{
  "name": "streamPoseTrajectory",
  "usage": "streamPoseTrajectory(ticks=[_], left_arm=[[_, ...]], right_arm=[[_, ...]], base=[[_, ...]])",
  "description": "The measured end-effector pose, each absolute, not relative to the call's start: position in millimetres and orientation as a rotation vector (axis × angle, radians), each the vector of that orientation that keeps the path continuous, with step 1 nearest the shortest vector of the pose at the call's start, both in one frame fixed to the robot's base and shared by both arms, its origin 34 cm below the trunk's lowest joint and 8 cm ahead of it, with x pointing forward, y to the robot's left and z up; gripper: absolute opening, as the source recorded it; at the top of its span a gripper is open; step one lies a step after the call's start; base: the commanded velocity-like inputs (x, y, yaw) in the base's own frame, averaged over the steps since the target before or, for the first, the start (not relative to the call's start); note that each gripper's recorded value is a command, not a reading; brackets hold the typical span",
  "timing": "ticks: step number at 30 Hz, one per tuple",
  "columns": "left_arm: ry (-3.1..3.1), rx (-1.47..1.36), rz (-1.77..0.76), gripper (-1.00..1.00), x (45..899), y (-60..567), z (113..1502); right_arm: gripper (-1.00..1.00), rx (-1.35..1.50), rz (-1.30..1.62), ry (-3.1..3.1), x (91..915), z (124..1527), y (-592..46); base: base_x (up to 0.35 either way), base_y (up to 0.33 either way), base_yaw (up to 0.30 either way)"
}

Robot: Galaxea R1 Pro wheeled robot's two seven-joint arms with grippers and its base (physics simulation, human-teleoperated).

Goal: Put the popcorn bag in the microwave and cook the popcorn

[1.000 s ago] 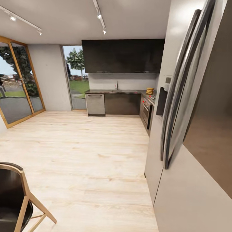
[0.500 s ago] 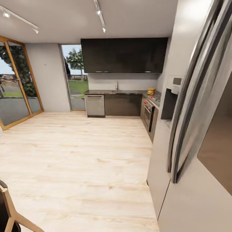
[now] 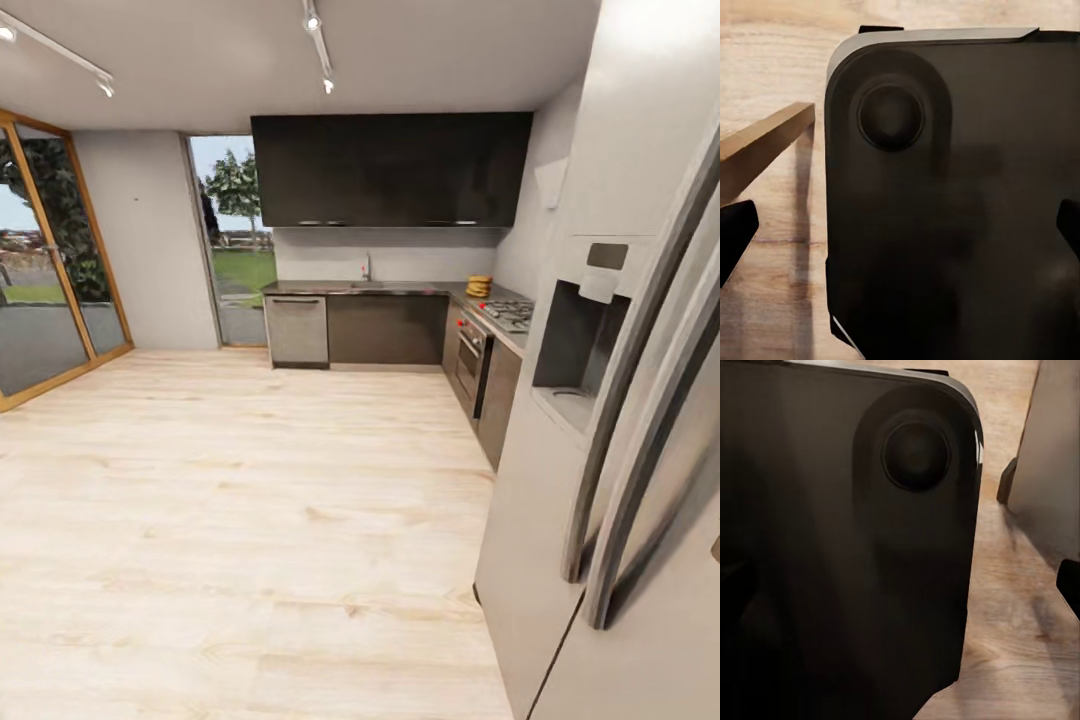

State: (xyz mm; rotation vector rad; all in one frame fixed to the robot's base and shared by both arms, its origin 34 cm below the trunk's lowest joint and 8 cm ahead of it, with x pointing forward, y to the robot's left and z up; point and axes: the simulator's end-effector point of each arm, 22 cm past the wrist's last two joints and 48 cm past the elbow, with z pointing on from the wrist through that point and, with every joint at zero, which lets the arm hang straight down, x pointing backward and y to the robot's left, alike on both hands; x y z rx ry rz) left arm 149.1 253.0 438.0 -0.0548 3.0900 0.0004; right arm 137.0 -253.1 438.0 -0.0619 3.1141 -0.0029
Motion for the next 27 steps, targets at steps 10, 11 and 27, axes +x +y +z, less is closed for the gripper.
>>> streamPoseTrajectory(ticks=[10, 11, 27], left_arm=[[3.09, -0.054, 0.001, 1.0, 149.1, 253.2, 438.0], [3.09, -0.054, 0.001, 1.0, 149.1, 253.2, 438.0], [3.091, -0.054, 0.003, 1.0, 148.9, 254.5, 438.0]], right_arm=[[1.0, -0.063, -0.002, 3.115, 136.9, 438.0, -252.9], [1.0, -0.063, -0.001, 3.115, 136.7, 438.0, -252.9], [1.0, -0.063, -0.002, 3.116, 136.6, 438.0, -253.4]], base=[[0.321, 0.004, 0.0], [0.321, 0.0, 0.0], [0.321, 0.0, 0.0]])
